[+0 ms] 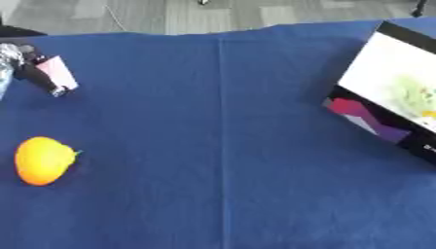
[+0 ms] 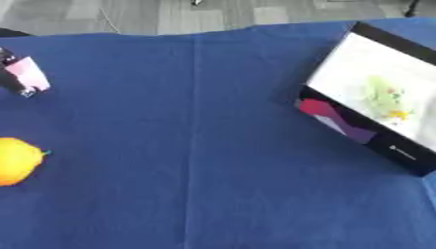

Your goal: Pick up the objects with one hand, pass them to the other hand, and then place them into the box on the other side of the table.

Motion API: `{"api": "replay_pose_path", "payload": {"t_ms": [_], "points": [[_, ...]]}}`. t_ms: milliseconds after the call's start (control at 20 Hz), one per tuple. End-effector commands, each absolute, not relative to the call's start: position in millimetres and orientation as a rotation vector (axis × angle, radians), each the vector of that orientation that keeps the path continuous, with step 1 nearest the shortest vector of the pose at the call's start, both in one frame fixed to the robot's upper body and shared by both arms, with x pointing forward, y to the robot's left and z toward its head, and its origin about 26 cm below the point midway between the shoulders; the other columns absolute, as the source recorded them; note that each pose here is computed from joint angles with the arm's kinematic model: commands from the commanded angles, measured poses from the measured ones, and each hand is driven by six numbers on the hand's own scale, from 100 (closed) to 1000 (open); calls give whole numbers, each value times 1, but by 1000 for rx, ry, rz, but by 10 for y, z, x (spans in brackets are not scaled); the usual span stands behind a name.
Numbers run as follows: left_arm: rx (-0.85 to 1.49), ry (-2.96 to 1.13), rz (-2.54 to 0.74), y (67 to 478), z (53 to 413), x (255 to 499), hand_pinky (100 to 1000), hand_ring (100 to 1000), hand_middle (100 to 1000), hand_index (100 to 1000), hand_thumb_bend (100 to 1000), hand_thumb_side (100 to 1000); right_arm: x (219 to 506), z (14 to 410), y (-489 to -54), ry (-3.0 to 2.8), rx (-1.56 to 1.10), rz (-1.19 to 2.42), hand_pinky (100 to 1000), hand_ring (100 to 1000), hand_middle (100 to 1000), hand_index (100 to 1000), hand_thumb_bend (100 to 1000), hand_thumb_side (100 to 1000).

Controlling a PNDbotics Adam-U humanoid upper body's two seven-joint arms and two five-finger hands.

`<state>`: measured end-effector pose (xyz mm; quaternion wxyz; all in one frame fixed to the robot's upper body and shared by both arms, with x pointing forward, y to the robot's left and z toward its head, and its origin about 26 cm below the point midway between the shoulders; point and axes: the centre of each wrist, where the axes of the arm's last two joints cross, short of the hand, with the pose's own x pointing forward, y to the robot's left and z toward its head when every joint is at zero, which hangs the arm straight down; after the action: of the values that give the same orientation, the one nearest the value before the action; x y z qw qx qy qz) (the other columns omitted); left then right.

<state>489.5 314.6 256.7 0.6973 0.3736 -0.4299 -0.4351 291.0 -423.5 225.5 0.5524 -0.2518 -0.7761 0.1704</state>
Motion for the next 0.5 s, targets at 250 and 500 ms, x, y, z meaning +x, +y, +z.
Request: {"api": "replay_pose_path", "payload": {"t_ms": [250, 500], "points": [[855, -1065, -1022, 3013, 2812, 4797, 844, 835, 698, 593, 299, 100, 2886, 2516, -4199, -1894, -591, 445, 1000, 1000, 1000, 1000, 100, 513], [828, -1174, -1054, 2844, 2798, 4723, 827, 820, 679, 593, 254, 100, 2893, 2638, -4092, -1944, -542, 475, 1000, 1000, 1000, 1000, 100, 499]]}}
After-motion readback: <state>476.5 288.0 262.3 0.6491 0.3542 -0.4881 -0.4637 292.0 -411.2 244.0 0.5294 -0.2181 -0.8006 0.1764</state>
